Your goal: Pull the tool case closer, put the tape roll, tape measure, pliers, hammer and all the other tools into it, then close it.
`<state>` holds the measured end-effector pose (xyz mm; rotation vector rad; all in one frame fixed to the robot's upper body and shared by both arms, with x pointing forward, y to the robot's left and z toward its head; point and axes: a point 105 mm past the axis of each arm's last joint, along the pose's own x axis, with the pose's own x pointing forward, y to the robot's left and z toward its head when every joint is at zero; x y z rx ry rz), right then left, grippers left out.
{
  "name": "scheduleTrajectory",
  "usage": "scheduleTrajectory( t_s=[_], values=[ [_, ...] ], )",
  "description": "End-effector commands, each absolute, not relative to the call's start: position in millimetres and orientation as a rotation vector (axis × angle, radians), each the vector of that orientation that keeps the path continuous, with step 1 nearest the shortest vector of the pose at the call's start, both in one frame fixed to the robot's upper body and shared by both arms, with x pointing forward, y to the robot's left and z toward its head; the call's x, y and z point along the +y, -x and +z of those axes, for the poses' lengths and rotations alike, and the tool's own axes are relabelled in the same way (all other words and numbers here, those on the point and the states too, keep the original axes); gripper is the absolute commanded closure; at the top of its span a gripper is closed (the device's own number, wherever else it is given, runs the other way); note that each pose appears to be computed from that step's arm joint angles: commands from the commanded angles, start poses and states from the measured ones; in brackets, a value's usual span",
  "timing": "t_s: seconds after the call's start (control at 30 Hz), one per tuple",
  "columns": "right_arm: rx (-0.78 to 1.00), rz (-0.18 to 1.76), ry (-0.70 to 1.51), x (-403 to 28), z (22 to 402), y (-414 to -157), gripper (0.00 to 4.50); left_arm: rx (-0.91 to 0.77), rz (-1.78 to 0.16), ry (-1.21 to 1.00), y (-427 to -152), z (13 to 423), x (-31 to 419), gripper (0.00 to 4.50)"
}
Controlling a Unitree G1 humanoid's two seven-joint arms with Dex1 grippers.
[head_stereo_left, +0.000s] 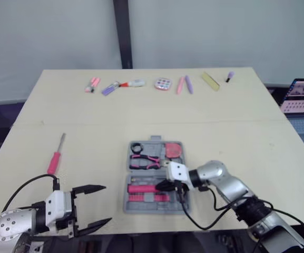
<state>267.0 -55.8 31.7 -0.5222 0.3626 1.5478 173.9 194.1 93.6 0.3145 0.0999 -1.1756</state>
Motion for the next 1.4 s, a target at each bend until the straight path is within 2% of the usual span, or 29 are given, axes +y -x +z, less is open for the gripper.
scheduleTrajectory(
  t_s=[0.03,0.3,0.5,0.57,0.8,1.13,1.27,1.3,1.4],
  values=[
    [0.740,1.461,0.572,-102.9,-40.1,-245.4,4.46,0.082,-1.194,-0.336,-173.4,99.5,190.2,0.00],
    [0.730,1.458,0.559,-101.5,-39.0,-246.6,4.46,0.076,-1.196,-0.332,-174.1,99.7,190.0,0.00],
    [0.668,1.431,0.509,-96.5,-24.3,-253.8,4.46,0.067,-1.202,-0.331,-174.6,98.7,187.9,0.00],
    [0.626,1.439,0.473,-93.4,-9.0,-255.3,4.46,0.065,-1.202,-0.327,-174.4,99.1,186.8,0.00],
    [0.345,1.409,0.346,-75.5,80.6,-265.9,4.46,0.069,-1.163,-0.293,-175.9,106.7,190.7,0.00],
    [0.422,1.321,0.373,-124.1,100.6,-248.9,4.46,0.158,-1.072,-0.290,-173.0,97.4,207.0,0.00],
    [0.487,1.277,0.335,-144.9,98.3,-236.9,3.39,0.176,-1.065,-0.255,-164.6,94.3,211.2,0.00],
    [0.501,1.273,0.327,-148.7,97.6,-233.4,2.77,0.176,-1.066,-0.253,-163.4,94.3,211.3,0.00],
    [0.552,1.272,0.306,-162.5,94.5,-218.5,1.30,0.179,-1.069,-0.248,-160.1,94.3,212.3,0.00]
  ],
)
